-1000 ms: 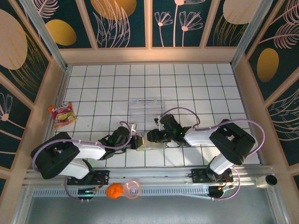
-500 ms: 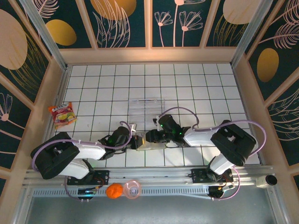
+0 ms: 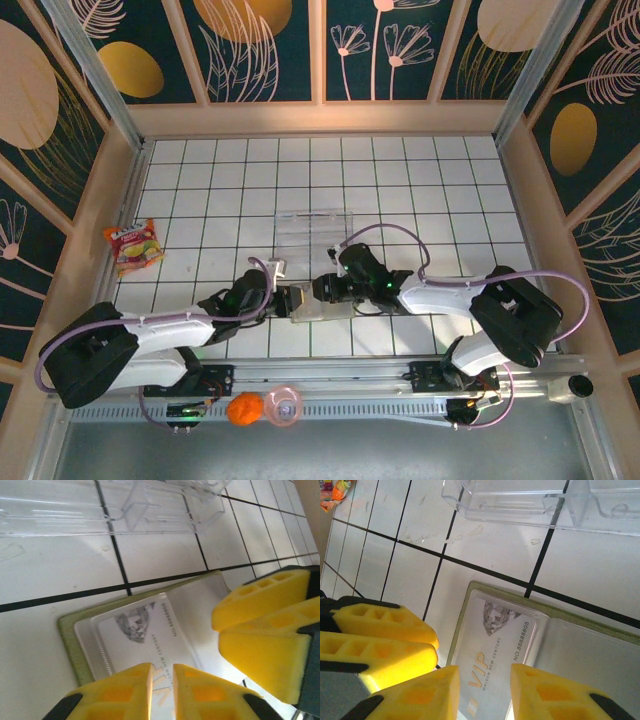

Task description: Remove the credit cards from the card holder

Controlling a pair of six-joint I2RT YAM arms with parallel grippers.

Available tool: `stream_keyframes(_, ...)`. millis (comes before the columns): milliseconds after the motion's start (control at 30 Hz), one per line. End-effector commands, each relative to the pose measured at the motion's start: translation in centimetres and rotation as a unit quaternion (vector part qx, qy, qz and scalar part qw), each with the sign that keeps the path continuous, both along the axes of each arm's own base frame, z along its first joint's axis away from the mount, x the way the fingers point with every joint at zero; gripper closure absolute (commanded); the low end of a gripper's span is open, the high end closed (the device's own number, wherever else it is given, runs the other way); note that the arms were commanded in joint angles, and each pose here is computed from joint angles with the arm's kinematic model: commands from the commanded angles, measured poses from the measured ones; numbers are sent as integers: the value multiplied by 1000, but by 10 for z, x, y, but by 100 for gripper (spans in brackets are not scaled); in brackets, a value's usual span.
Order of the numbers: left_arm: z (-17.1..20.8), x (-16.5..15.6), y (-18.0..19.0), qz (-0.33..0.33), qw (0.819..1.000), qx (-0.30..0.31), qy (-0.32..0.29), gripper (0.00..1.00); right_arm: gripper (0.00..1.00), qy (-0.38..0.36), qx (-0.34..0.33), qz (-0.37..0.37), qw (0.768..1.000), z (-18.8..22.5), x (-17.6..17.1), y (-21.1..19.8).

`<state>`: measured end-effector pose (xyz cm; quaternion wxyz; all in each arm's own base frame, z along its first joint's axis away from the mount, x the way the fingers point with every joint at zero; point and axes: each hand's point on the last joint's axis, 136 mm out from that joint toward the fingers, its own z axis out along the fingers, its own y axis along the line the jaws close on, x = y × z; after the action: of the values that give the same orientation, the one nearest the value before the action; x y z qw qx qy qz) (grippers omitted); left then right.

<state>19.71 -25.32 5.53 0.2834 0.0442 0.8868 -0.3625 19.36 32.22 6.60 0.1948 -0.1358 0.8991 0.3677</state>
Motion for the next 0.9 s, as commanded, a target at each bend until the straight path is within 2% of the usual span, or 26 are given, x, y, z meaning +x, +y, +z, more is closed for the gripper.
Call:
stream_keyframes(0,-3,5,10,16,999,29,-15,78,70,-20,-21,18,999,3,4,4)
stream_keyframes(100,-1,7,10,16,999,24,-20,76,71,-21,-37,19,999,-5,6,1)
stream_keyframes(200,1,9,2,2,1000,19,-25,71,67,-34,-62,11,997,-8,13,-5)
stream_keyframes(300,1,11,-2,-4,999,18,-27,67,66,-34,-39,30,998,-3,11,-1)
stream_keyframes(367,-3,10,-4,-7,999,23,-23,70,66,-29,-17,44,998,0,9,5)
stream_keyframes(633,-19,8,-3,-10,999,38,-6,80,65,-10,-5,58,998,-7,5,14)
stream_keyframes(867,-28,6,-4,-12,999,38,6,83,66,2,0,65,998,-12,0,16)
